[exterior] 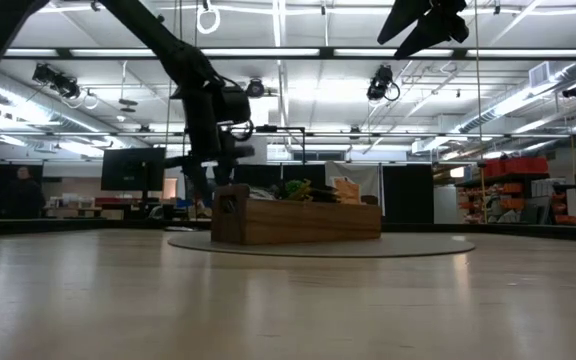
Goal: Pick & Place Tea
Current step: Put the black tea bag into the left section of the wooden organizer
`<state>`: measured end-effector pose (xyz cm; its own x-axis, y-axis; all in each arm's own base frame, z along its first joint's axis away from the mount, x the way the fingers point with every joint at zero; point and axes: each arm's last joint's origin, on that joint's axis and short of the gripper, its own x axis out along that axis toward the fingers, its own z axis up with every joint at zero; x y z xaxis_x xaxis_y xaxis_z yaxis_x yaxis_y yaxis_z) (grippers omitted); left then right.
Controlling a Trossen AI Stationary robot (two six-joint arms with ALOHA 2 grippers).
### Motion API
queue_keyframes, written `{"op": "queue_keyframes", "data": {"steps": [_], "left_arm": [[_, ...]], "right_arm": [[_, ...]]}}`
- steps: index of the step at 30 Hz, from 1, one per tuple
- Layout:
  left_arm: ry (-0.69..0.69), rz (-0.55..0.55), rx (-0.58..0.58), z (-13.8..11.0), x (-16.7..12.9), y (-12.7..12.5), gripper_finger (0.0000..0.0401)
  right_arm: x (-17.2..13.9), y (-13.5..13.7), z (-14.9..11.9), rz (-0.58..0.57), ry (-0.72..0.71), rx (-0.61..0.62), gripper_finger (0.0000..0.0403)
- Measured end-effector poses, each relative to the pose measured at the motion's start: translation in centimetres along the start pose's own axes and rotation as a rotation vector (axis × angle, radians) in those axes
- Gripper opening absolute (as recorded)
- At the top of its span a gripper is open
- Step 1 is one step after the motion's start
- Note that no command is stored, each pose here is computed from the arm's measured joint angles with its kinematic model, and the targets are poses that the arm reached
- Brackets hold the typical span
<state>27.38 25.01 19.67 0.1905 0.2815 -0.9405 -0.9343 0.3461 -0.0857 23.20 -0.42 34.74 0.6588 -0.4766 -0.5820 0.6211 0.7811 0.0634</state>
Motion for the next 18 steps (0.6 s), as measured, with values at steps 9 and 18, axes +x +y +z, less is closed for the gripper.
{"op": "queue_keyframes", "data": {"steps": [9, 18], "left_arm": [[0.048, 0.035, -0.073, 0.9, 2.1, 2.3, 0.0177], [0.087, 0.063, -0.05, 0.8, 4.1, 2.7, 0.0177]], "right_arm": [[0.0, -0.1, -0.2, -0.009, 0.016, -0.019, 0.0263], [0.0, -0.1, -0.2, -0.01, 0.018, -0.034, 0.0263]]}}
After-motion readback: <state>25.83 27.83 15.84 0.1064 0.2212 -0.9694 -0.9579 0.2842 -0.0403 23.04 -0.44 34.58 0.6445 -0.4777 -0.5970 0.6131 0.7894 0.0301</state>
